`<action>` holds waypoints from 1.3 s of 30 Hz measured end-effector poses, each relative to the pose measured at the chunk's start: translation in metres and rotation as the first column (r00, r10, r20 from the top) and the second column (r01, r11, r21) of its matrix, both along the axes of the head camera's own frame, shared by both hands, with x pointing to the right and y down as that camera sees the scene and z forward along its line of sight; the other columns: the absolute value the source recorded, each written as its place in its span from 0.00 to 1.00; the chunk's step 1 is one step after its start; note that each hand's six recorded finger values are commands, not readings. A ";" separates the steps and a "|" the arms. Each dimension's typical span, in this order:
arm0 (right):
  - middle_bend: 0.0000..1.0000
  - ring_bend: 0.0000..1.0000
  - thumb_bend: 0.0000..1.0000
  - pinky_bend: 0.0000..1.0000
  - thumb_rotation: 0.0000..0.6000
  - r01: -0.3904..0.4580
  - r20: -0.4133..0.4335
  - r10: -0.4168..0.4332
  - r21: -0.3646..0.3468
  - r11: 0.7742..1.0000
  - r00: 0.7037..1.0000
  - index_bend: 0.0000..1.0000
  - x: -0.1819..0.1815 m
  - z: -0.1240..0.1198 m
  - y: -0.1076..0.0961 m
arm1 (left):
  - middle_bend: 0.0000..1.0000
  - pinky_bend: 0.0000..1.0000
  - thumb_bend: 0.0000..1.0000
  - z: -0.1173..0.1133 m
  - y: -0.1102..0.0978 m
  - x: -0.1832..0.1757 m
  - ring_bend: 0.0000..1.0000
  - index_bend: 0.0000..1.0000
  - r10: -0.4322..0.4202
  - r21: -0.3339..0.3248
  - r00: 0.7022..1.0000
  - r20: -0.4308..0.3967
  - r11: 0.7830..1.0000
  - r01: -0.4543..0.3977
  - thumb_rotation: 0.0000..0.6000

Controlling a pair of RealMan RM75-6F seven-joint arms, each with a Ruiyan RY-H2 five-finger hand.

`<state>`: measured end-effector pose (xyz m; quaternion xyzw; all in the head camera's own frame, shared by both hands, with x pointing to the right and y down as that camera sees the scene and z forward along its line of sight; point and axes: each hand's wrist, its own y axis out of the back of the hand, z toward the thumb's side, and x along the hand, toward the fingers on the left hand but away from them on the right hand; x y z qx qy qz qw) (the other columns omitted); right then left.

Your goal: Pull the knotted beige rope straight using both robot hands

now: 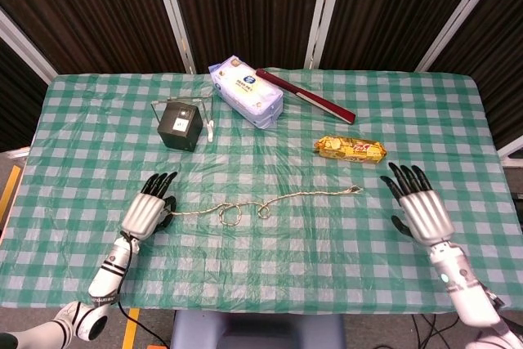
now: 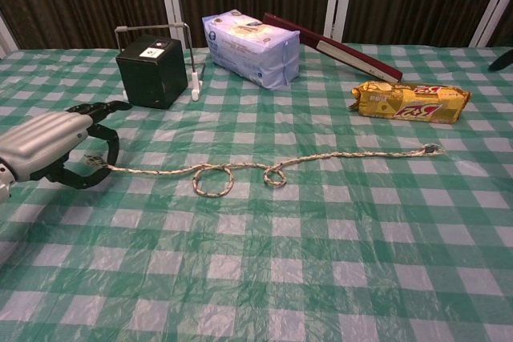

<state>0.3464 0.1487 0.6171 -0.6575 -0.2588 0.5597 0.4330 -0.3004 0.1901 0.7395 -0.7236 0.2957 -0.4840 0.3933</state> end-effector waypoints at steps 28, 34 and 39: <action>0.00 0.00 0.36 0.00 1.00 0.144 -0.173 -0.159 -0.093 0.985 0.972 0.58 -0.079 0.125 -0.036 | 0.02 0.09 0.44 0.001 -0.001 -0.012 0.00 0.63 -0.015 -0.015 1.000 0.017 1.000 0.015 1.00; 0.00 0.00 0.41 0.00 1.00 0.152 -0.185 -0.168 -0.097 0.984 0.968 0.61 -0.082 0.131 -0.036 | 0.01 0.09 0.44 0.002 -0.002 -0.013 0.00 0.63 -0.016 -0.017 1.000 0.022 1.000 0.017 1.00; 0.00 0.00 0.47 0.00 1.00 0.155 -0.195 -0.171 -0.094 0.983 0.966 0.64 -0.085 0.135 -0.037 | 0.01 0.09 0.44 0.002 -0.004 -0.015 0.00 0.63 -0.021 -0.017 1.000 0.021 1.000 0.021 1.00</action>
